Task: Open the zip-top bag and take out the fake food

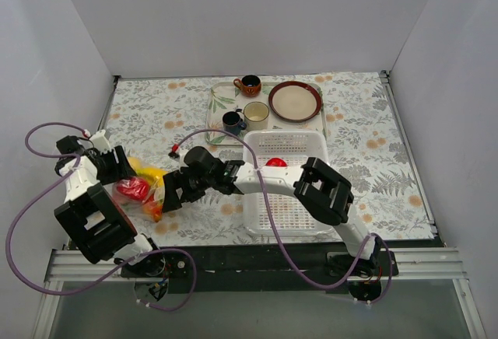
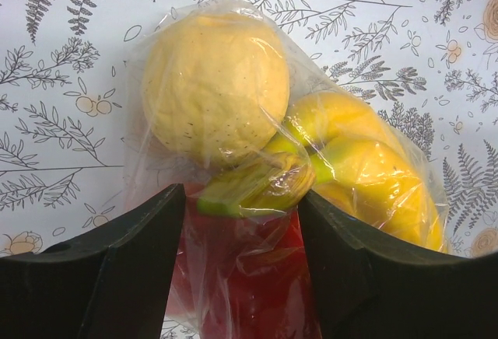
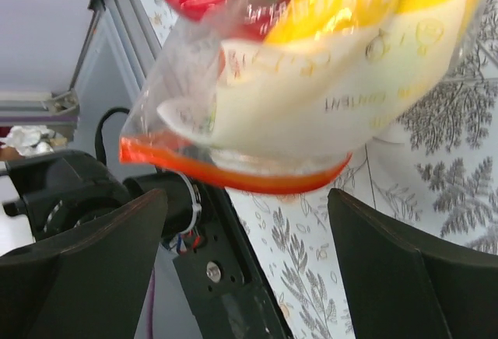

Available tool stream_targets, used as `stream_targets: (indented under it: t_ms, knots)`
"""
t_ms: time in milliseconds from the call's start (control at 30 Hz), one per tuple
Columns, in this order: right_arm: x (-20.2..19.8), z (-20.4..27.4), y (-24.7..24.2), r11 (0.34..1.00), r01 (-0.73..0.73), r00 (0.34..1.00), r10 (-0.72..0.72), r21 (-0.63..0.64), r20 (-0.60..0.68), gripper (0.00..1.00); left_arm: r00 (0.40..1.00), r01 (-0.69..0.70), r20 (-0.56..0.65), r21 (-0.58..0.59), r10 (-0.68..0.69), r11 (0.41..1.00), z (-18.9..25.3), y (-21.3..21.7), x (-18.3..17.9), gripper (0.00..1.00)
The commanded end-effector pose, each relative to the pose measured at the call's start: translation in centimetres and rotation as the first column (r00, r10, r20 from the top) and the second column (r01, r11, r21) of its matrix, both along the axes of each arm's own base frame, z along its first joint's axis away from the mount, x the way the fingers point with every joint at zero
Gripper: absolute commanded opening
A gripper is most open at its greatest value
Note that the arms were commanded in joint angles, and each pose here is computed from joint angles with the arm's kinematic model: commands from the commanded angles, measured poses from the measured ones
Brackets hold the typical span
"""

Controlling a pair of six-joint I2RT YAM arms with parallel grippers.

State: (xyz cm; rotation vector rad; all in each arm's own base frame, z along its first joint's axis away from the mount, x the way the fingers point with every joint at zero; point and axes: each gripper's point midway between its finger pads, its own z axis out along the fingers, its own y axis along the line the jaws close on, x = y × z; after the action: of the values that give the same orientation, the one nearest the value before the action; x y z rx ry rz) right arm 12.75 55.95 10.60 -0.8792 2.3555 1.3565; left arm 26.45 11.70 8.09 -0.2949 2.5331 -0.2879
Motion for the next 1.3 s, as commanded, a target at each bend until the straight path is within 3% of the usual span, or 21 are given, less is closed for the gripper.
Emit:
stream_targets:
  t_ms: [0,100,200,400,500,700,833,900,933,1000,1067,1267]
  knots:
    - [1.1,2.4,3.4,0.993,-0.013,0.999,0.018,0.115,-0.042,0.89,0.996,-0.032,-0.078,0.024,0.034,0.999,-0.6,0.5,-1.7,0.58]
    - [2.5,1.6,4.2,0.998,0.018,1.0,-0.017,0.066,-0.009,0.84,0.996,-0.03,-0.081,0.017,0.031,0.999,-0.5,0.5,-1.7,0.58]
    - [5.7,1.0,3.5,0.992,0.121,0.984,-0.115,-0.033,0.134,0.82,0.997,-0.022,-0.077,-0.002,0.021,1.0,-0.1,0.2,-1.6,0.59]
    - [13.5,2.7,-1.1,0.929,0.356,0.872,-0.289,-0.107,0.395,0.82,0.997,-0.001,-0.073,-0.119,-0.007,0.993,0.7,-1.6,-1.1,0.6]
    - [16.8,4.2,-2.9,0.911,0.404,0.85,-0.338,-0.087,0.405,0.82,0.997,0.011,-0.067,-0.194,-0.025,0.981,1.1,-2.9,-0.3,0.6]
    - [21.4,6.3,-6.3,0.879,0.469,0.808,-0.391,-0.081,0.44,0.82,0.982,0.15,-0.046,-0.394,-0.183,0.907,3.2,-10.6,1.8,0.62]
    - [21.5,8.6,-7.6,0.885,0.462,0.793,-0.385,-0.054,0.473,0.82,0.978,0.193,-0.002,-0.383,-0.21,0.903,4.1,-11.6,3.4,0.61]
    - [20.1,7.2,-8.4,0.891,0.447,0.817,-0.37,-0.08,0.443,0.82,0.977,0.194,-0.014,-0.366,-0.213,0.91,3.9,-11.0,3.8,0.59]
    - [19.6,8.4,-8.6,0.896,0.444,0.813,-0.387,-0.033,0.434,0.82,0.976,0.197,-0.02,-0.355,-0.218,0.914,3.7,-10.8,3.9,0.58]
    - [17.5,5.4,-9.9,0.897,0.436,0.838,-0.374,-0.076,0.398,0.82,0.975,0.201,-0.026,-0.325,-0.221,0.924,3.0,-9.8,3.9,0.57]
    - [16.5,6.5,-10.4,0.896,0.444,0.829,-0.401,-0.023,0.39,0.82,0.979,0.182,-0.035,-0.286,-0.2,0.941,2.3,-8.4,3.8,0.56]
    - [15.3,3.8,-11.3,0.898,0.436,0.849,-0.391,-0.053,0.355,0.82,0.986,0.135,-0.062,-0.252,-0.155,0.958,0.0,-4.6,3.1,0.47]
